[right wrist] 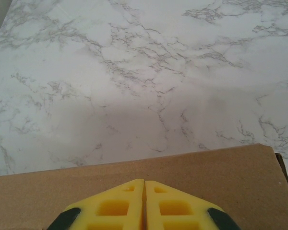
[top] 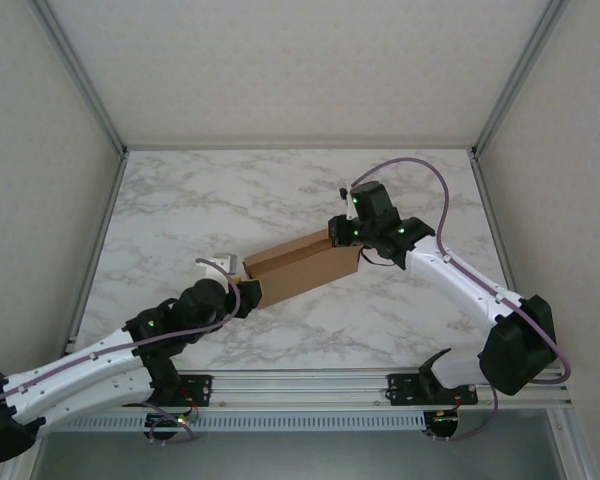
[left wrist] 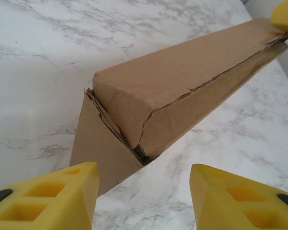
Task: Fold the paper box
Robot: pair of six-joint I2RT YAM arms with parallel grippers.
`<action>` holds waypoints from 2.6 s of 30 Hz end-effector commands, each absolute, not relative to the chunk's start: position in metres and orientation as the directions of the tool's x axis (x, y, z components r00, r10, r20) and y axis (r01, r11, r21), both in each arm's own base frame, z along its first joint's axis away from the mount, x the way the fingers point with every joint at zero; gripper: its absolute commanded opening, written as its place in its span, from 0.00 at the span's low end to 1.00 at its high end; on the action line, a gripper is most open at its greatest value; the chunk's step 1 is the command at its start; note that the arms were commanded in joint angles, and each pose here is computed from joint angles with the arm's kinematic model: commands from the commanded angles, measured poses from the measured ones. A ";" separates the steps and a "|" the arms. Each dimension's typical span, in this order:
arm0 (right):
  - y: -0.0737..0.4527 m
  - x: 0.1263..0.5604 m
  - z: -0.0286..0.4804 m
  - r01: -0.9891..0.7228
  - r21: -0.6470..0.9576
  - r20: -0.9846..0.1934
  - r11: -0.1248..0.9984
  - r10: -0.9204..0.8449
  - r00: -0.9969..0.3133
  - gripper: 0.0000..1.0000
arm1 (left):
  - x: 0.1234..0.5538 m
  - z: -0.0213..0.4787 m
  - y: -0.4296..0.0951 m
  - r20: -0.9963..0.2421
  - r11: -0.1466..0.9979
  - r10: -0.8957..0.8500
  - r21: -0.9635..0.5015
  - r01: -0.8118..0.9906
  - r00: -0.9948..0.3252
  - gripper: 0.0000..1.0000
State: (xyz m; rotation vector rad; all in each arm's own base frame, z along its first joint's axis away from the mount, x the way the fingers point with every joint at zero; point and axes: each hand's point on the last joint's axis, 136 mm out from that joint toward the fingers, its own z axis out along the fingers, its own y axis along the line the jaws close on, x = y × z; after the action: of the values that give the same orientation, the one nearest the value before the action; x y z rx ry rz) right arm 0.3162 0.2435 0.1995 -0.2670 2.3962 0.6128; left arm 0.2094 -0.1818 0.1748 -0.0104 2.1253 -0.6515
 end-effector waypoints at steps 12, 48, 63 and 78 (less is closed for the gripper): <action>0.241 0.312 0.180 -0.314 0.318 -0.583 0.895 -0.076 -0.809 0.10 | 0.200 0.188 -0.119 -0.676 0.811 -0.517 -0.583 -0.047 -0.525 0.45; 0.238 0.300 0.166 -0.326 0.272 -0.577 0.905 -0.118 -0.808 0.10 | 0.245 0.213 -0.212 -0.536 0.645 -0.420 -0.744 0.175 -0.732 0.44; 0.236 0.295 0.158 -0.328 0.265 -0.563 0.907 -0.131 -0.816 0.14 | 0.221 0.162 -0.201 -0.439 0.619 -0.442 -0.780 0.089 -0.782 0.43; 0.241 0.310 0.234 -0.434 0.246 -0.677 0.866 -0.167 -0.717 0.25 | 0.212 0.114 -0.180 -0.407 0.686 -0.441 -0.727 -0.009 -0.800 0.42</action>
State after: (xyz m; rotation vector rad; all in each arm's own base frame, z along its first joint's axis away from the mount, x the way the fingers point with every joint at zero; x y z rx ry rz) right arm 0.3069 0.2484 0.2039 -0.3957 2.4122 0.5357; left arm 0.2307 -0.2059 0.2024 -0.2284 2.0227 -1.2171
